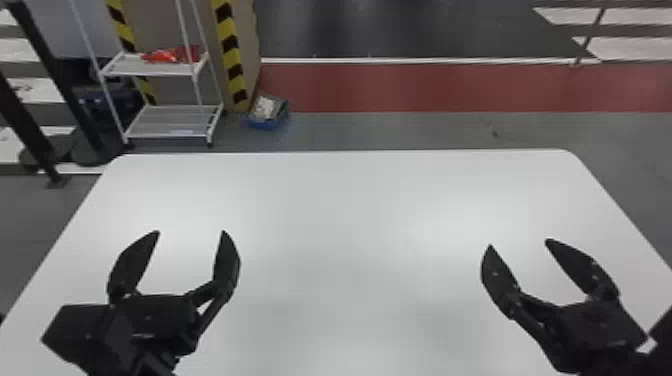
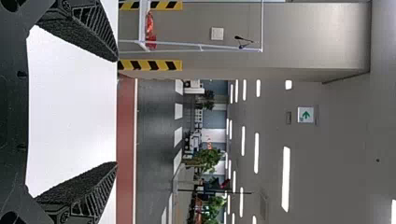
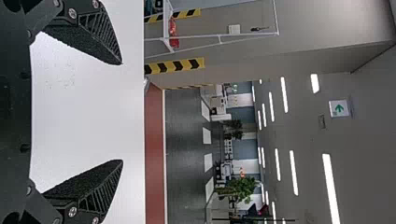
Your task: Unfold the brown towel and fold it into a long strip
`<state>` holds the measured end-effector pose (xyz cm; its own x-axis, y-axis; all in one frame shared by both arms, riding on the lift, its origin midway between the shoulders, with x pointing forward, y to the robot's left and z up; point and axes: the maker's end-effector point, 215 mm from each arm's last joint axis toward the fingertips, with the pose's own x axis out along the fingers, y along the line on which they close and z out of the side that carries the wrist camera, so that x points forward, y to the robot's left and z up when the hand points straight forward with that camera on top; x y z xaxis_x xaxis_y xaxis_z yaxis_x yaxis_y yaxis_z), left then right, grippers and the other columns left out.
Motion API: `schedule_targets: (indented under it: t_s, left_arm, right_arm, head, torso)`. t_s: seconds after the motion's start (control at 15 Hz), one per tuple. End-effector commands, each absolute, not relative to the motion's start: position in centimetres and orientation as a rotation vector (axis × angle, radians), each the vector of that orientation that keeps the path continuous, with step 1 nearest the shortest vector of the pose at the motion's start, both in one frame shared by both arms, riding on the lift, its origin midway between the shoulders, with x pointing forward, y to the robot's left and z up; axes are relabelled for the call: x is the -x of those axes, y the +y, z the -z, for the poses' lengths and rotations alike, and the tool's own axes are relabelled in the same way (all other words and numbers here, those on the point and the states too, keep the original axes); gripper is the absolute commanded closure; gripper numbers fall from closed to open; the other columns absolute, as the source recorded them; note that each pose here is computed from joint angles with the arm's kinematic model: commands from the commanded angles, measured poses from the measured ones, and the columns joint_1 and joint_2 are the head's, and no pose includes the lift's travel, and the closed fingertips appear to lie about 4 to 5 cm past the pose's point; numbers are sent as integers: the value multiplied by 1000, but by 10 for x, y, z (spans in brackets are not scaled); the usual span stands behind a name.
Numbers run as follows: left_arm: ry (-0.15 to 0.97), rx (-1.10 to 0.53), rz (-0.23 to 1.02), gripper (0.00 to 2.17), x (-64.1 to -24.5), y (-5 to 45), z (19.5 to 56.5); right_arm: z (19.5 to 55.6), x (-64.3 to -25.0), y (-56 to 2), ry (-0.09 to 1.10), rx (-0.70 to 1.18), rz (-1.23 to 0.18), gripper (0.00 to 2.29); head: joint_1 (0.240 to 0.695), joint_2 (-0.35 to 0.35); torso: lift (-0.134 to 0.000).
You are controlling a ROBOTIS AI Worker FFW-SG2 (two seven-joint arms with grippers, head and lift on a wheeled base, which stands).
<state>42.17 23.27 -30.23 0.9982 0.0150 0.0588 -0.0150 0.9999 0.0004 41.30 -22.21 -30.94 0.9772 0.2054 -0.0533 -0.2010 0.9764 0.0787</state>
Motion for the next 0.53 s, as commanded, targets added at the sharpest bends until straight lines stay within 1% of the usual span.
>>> schedule_targets:
  t_s: [0.0,0.47]
  left_arm:
    - [-56,-1,-15,90,-422,233,304]
    - [-57,-4,-14,90,-423,233,302]
  right_arm:
    - [310,-413,-221,62,-75,-206,144]
    - [309,-415,-221,59,-79,-207,144]
  head:
    - [695,14]
    - [695,17]
  torso:
    - [-123]
    - [-123]
